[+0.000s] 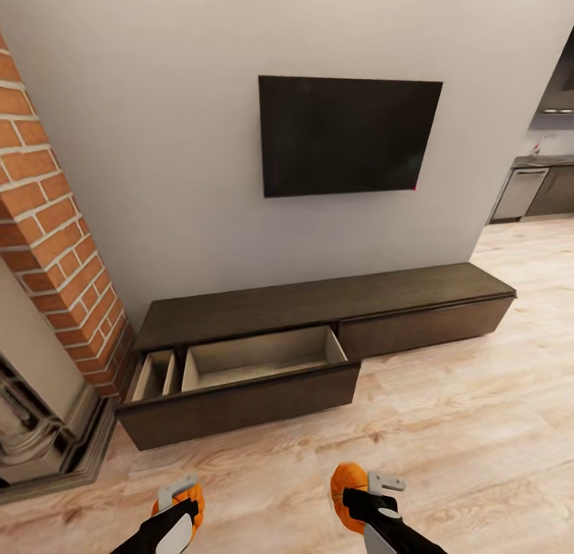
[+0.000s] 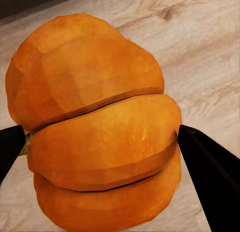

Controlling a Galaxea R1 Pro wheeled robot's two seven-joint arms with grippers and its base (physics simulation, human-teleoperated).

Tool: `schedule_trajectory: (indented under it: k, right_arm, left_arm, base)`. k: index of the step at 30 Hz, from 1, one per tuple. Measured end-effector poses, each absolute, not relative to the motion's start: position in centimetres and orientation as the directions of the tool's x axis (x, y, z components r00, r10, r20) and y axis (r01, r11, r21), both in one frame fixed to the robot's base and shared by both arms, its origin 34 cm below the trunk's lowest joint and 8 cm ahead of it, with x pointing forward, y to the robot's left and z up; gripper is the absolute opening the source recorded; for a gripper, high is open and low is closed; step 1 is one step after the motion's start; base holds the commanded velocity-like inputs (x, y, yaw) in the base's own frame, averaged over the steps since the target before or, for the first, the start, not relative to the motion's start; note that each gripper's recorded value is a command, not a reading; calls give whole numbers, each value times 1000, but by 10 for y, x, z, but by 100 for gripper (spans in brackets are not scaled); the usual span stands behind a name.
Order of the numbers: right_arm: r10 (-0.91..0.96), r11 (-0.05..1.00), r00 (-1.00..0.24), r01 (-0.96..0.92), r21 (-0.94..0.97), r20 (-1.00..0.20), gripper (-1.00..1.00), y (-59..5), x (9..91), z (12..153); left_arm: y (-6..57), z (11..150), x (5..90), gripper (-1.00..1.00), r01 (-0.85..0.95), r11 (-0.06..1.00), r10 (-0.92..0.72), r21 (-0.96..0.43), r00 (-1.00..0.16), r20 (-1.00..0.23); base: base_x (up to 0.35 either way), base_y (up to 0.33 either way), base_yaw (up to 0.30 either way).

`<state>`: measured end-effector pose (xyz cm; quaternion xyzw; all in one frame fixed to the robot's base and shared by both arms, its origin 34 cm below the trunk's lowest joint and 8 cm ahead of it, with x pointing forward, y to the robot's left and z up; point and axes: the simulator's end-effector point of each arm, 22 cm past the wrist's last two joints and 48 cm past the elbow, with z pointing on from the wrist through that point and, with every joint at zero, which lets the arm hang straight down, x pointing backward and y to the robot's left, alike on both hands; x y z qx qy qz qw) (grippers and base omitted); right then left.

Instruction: Place each of the two pumpkins and all three candles from the living room inside a cabinet in the living room (use any cabinet), then make sure every cabinet is closed, and position the cauldron so it is next to a table in the living room.

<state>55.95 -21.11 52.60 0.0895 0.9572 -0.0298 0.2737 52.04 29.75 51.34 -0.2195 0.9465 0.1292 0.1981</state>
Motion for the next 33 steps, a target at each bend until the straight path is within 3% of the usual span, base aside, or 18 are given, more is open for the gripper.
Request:
schedule_trajectory:
  k: [12,25,33]
  right_arm:
    - [152,983,-834,184,-7,-531,-100,-209,560,526]
    - [153,983,-835,184,-5,-529,-100,-207,560,531]
    - [153,983,-835,183,-5,-529,-100,-208,560,544]
  left_arm:
    - [298,513,521,-100,-466,871,-363,159,-825,-433]
    - [296,518,521,-100,-466,870,-364,158,-825,-433]
    - [296,532,523,-100,-466,871,-362,158,-825,-434]
  base:
    - [166,19,10]
    - [8,1,269]
    - [0,0,47]
